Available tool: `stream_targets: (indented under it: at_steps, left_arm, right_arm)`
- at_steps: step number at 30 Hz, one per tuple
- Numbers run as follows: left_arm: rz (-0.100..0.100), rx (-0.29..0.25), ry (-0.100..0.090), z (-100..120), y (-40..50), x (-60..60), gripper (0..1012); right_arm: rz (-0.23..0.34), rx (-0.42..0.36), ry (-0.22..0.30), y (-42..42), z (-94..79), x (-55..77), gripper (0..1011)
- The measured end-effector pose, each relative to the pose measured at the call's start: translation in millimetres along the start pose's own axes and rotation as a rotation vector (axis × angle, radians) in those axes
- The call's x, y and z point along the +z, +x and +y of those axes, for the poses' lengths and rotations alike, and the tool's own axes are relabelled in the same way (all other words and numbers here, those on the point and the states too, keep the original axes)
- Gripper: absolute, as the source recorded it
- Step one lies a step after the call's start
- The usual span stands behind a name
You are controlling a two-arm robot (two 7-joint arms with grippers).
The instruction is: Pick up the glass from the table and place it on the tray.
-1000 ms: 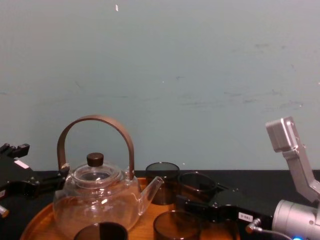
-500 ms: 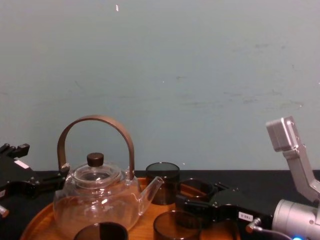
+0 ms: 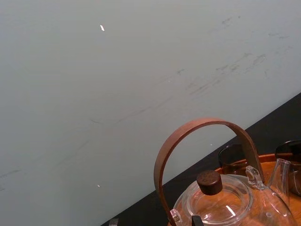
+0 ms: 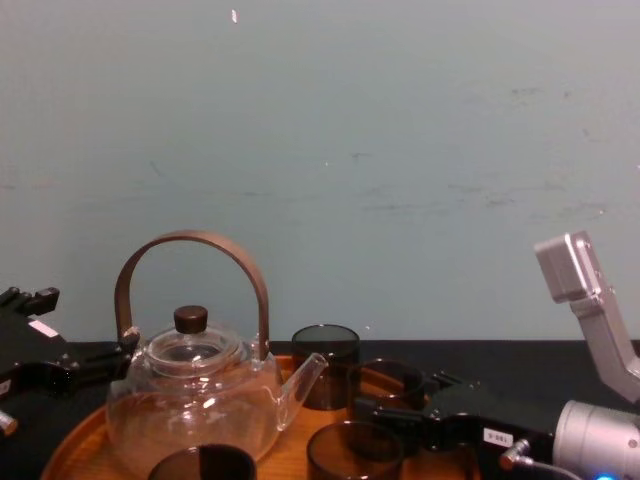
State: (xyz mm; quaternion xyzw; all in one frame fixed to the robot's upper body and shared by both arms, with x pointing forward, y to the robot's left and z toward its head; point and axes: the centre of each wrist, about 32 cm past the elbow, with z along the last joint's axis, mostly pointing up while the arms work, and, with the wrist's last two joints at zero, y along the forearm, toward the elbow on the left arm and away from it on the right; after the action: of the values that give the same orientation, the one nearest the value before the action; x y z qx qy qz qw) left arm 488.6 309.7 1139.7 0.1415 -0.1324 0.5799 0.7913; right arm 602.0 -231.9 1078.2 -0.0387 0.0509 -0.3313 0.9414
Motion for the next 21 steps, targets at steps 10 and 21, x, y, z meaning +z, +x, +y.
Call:
stream_targets:
  at_steps: [10,21]
  left_arm:
    - [0.000,0.000,0.000,0,0.0,0.0,1010]
    - [0.000,0.000,0.000,0,0.0,0.0,1009]
  right_arm:
    - [0.003,-0.003,-0.041,-8.3,-13.6,4.2,1002]
    - [-0.016,-0.024,-0.025,-12.2,-47.6,16.7,1002]
